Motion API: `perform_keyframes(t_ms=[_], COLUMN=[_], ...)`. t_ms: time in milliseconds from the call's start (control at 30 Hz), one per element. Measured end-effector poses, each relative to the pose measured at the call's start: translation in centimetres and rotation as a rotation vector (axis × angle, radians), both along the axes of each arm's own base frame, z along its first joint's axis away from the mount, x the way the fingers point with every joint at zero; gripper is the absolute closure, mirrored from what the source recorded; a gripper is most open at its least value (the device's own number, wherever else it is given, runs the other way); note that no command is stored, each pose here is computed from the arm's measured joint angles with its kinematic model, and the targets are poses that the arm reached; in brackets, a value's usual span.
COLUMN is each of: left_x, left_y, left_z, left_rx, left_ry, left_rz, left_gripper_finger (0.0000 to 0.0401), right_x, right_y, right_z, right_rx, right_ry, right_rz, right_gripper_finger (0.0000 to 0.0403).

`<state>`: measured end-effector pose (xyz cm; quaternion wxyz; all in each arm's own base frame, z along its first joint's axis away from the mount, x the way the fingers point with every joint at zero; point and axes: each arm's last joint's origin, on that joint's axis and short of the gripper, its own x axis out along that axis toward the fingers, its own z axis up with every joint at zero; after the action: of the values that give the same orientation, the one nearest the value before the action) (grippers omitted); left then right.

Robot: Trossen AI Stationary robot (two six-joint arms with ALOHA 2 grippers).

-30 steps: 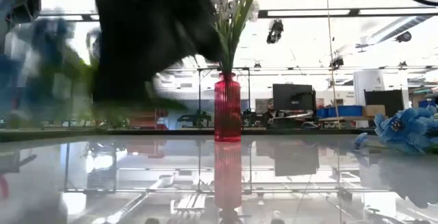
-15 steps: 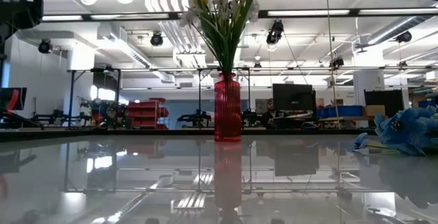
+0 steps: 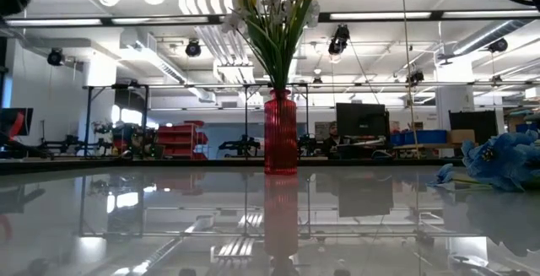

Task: Sort flowers into vase by color
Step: Put the left blue flower into the yellow flower vase

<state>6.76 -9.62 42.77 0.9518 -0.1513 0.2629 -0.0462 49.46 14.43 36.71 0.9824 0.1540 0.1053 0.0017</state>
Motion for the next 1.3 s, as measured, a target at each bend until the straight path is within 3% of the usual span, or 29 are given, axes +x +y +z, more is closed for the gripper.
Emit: perform_keyframes(t_ms=[133,333,567,733,900,1067,1300], left_x=[1.8,3.7,5.7,7.2,8.1,8.3,8.2], left_y=[-1.0,-2.4,-2.6,-3.3,-3.6,-3.7,-3.4], left_z=[-0.8,0.1,-0.2,-0.6,-1.1,-1.2,-1.4], left_rx=[0.020,-0.020,-0.008,0.002,0.016,0.010,0.034], left_ry=[0.069,-0.015,-0.013,0.009,0.028,0.027,0.048], left_rz=[0.027,-0.020,0.052,0.042,0.066,0.088,0.091], left_gripper_finger=[0.0132,0.0132,0.0151,0.0189,0.0270,0.0381,0.0398], right_x=[0.6,0.6,0.7,0.6,0.5,0.2,-0.3], right_y=[0.1,0.0,0.0,0.1,0.7,1.4,2.5], right_z=[-0.6,-0.6,-0.4,-0.4,-0.4,-0.4,0.0], right_rx=[0.002,0.000,0.010,0.019,0.019,0.013,-0.010], right_ry=[-0.019,-0.025,-0.047,-0.043,-0.043,-0.044,-0.057], right_rz=[0.052,0.042,0.042,0.043,0.052,0.043,0.020], right_gripper_finger=[0.0385,0.0385,0.0385,0.0385,0.0377,0.0327,0.0204])
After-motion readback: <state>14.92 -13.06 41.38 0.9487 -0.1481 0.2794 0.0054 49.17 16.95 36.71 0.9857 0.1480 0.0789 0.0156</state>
